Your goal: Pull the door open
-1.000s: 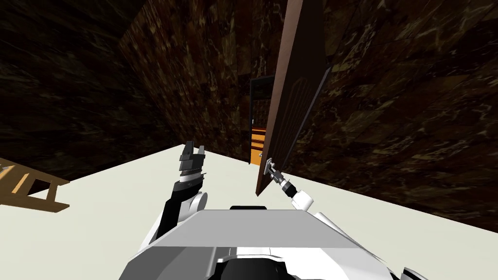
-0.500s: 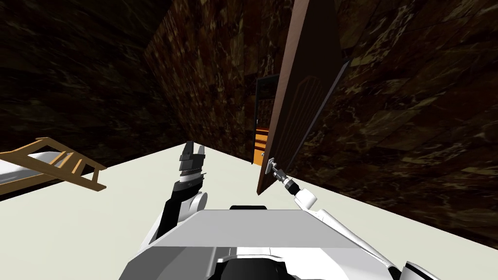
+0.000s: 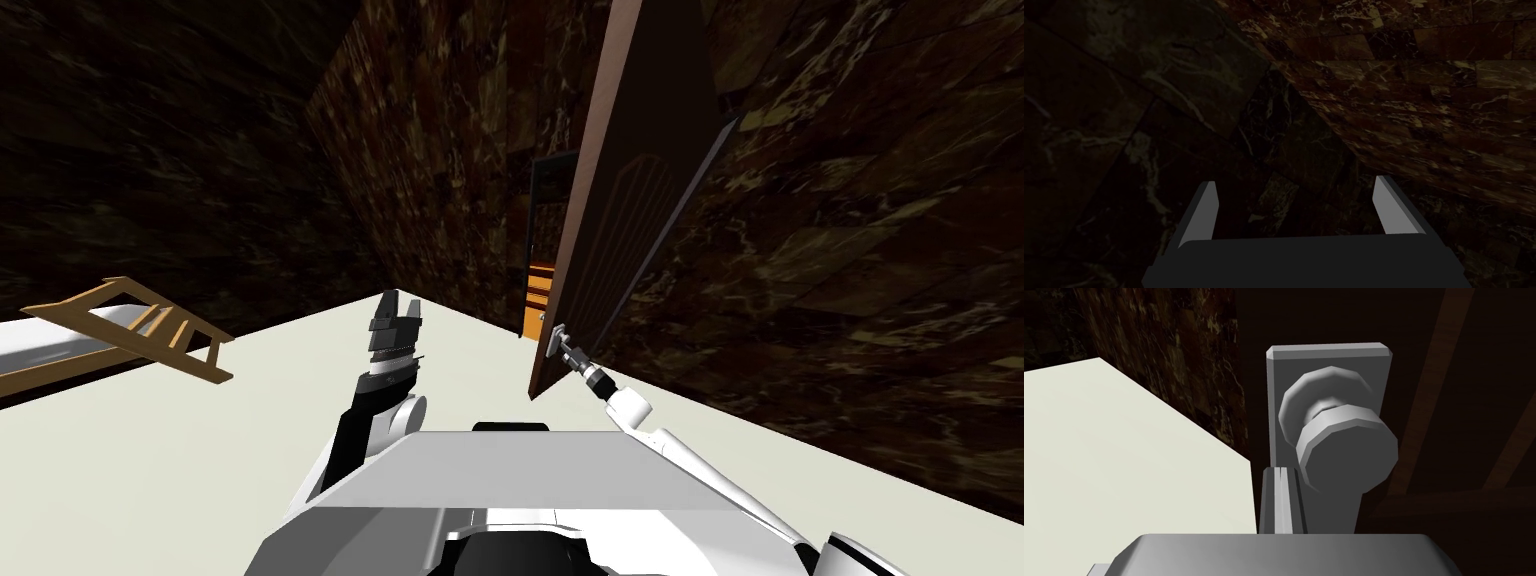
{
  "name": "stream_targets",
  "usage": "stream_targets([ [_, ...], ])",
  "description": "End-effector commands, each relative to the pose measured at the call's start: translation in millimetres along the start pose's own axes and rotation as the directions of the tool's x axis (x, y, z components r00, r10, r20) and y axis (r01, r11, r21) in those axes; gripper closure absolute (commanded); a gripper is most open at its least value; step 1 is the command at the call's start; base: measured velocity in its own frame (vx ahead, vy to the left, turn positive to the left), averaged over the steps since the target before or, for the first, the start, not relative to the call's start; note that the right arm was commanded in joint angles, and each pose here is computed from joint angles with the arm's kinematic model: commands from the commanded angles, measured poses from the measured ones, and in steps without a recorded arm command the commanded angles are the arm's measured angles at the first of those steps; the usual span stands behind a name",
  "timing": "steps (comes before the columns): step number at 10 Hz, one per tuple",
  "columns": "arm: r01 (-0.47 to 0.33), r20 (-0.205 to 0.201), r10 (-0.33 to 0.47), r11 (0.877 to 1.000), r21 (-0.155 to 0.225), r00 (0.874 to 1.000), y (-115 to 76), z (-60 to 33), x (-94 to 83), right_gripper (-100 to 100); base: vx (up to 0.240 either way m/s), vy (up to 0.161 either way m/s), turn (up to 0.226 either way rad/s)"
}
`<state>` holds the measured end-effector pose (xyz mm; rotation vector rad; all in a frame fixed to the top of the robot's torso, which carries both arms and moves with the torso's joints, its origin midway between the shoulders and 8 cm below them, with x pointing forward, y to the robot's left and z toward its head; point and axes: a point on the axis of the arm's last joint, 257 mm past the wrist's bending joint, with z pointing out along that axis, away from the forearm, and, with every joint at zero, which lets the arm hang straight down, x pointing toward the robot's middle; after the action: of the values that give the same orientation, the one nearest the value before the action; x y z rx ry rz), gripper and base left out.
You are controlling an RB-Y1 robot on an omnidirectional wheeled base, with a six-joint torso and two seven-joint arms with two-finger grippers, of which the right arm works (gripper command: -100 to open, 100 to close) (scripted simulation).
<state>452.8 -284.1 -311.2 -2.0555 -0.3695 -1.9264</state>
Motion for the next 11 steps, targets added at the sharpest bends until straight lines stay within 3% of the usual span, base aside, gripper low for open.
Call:
stream_targets([
  [1,0.000,0.000,0.000,1.000,0.000,1.000,0.0,0.0,0.0,-100,-0.002,0.016,0.043],
  [2,0.000,0.000,0.000,1.000,0.000,1.000,0.0,0.0,0.0,100,-0.005,0.011,-0.022],
  [7,0.000,0.000,0.000,1.000,0.000,1.000,0.0,0.0,0.0,100,0.001,-0.006,-0.005],
  [8,0.011,-0.013,-0.011,1.000,0.021,1.000,-7.6,-0.3,3.3,-100,-0.084,-0.059,-0.042],
  [11,0.031,-0.038,-0.029,0.998,0.058,0.999,-21.3,-1.2,9.3,-100,-0.136,-0.156,-0.048],
])
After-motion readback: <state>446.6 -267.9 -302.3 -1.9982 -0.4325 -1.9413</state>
